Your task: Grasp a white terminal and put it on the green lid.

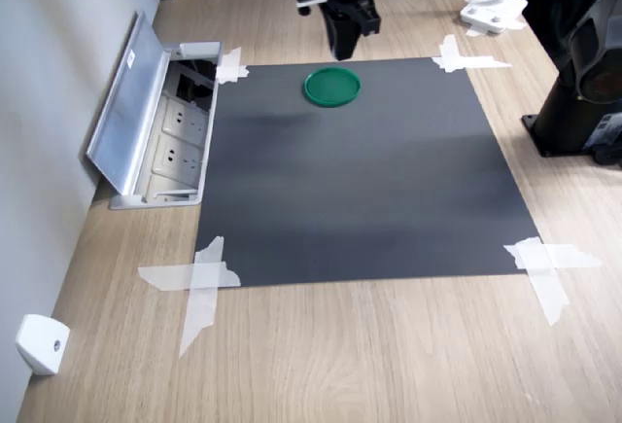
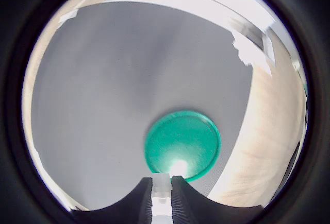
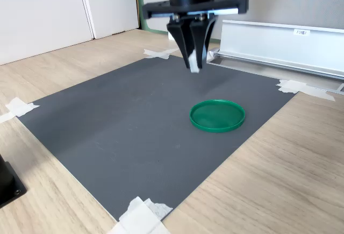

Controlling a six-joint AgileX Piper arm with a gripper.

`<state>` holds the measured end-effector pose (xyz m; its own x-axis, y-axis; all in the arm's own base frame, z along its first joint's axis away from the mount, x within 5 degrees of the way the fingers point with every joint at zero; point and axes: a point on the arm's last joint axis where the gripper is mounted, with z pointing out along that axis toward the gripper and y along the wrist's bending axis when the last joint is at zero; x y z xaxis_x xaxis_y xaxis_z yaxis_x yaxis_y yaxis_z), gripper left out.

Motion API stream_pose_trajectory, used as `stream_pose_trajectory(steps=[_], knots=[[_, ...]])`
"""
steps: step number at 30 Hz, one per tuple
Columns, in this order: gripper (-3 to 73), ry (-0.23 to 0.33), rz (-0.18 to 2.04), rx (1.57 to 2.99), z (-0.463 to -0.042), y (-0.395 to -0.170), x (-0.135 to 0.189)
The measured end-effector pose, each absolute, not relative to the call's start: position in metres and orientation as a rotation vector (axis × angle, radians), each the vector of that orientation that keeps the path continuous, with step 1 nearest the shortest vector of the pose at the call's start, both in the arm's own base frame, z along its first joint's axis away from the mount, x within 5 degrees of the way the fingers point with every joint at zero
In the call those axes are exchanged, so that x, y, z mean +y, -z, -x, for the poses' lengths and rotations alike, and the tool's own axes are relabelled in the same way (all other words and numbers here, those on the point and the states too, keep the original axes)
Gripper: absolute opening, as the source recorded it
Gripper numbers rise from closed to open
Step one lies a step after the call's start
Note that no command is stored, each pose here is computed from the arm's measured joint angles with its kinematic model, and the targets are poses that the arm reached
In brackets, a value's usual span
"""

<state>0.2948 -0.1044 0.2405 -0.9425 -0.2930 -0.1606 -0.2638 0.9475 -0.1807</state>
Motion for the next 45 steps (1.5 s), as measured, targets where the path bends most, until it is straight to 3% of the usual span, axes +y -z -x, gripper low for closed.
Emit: stream_pose_trajectory(steps=[5, 13, 24, 29, 39, 42, 45], knots=[[9.4, 0.288, 0.409, 2.877, -0.29, -0.221, -0.119], [9.4, 0.225, 0.398, 2.893, -0.302, -0.19, -0.122], [10.4, 0.255, 0.429, 2.887, -0.306, -0.183, -0.125], [18.1, 0.254, 0.455, 2.898, -0.305, -0.182, -0.125], [48.2, 0.271, 0.411, 2.921, -0.304, -0.181, -0.126], [49.7, 0.31, 0.341, 2.919, -0.302, -0.187, -0.128], [46.6, 0.358, 0.263, 2.863, -0.297, -0.208, -0.128]])
